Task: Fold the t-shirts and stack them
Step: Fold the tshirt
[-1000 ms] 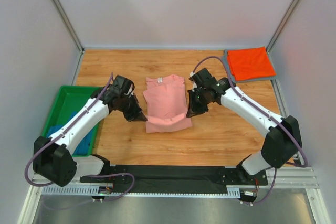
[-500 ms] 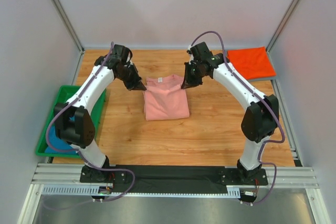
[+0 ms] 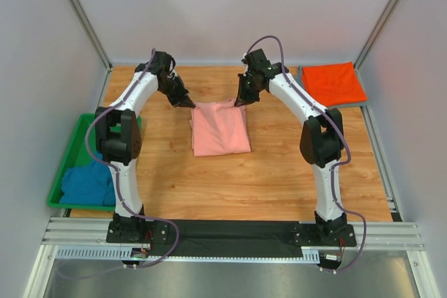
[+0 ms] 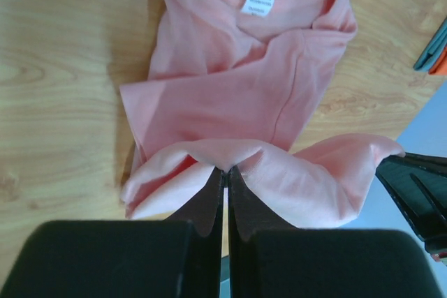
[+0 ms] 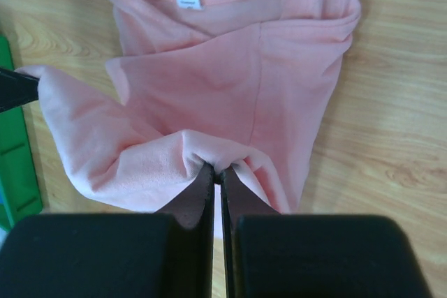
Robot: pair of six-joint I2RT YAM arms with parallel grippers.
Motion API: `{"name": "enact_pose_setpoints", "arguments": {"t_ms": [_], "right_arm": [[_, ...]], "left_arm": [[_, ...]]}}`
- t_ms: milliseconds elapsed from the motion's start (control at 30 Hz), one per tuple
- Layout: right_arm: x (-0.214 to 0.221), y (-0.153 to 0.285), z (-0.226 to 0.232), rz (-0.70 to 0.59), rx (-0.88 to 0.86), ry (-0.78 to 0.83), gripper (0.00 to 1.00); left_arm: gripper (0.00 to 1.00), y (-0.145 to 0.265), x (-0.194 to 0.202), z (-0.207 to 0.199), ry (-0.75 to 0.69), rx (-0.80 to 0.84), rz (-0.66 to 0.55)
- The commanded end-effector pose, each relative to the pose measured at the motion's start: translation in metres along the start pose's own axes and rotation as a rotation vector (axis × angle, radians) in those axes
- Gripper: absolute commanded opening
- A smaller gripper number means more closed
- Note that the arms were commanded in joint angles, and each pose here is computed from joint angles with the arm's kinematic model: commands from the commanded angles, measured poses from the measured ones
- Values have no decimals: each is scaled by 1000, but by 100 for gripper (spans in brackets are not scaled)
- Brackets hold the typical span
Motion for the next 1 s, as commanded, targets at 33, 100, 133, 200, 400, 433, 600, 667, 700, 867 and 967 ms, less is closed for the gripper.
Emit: {"name": "enact_pose_setpoints", "arguments": {"t_ms": [33, 100, 133, 200, 400, 433, 600, 667, 700, 867, 967], "right_arm": [[-27, -14, -3, -70, -26, -21, 0], [-32, -20, -7, -74, -22, -41, 0], [-35, -21, -9, -82, -18, -45, 0], [-40, -26, -15, -87, -11, -54, 0], [-64, -37, -26, -141, -44, -90, 2], [-69, -39, -26, -152, -52, -88, 4], [-92, -55, -36, -209, -123, -78, 19], [-96, -51, -33, -194, -139, -56, 30], [-93, -48, -34, -180, -128, -49, 35], [-55, -26, -38, -89, -124, -53, 41], [-27, -17, -40, -31, -136, -36, 44]], "left_arm": [[0, -1, -35, -8, -49, 92, -75], [0, -5, -45, -7, -51, 104, -87], [0, -13, -49, -4, -43, 126, -79], [0, -18, -56, -5, -44, 158, -90], [1, -29, -84, -13, -69, 251, -159], [5, -40, -89, -12, -74, 267, -157], [36, -51, -129, -21, -96, 374, -229], [50, -38, -136, -23, -127, 373, -257], [55, -30, -136, -23, -190, 345, -277], [56, -21, -95, 1, -245, 202, -206], [56, -18, -63, 10, -294, 141, -154]]}}
Point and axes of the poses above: each gripper's point midway between its finger pads, its own y axis back along the fingers, its own z axis along the line the jaws close on, x = y × z, the point moved 5 cm from there along y, back along the fingers, and after that the axes turned 8 degrees about -y, right-handed, at the moved point
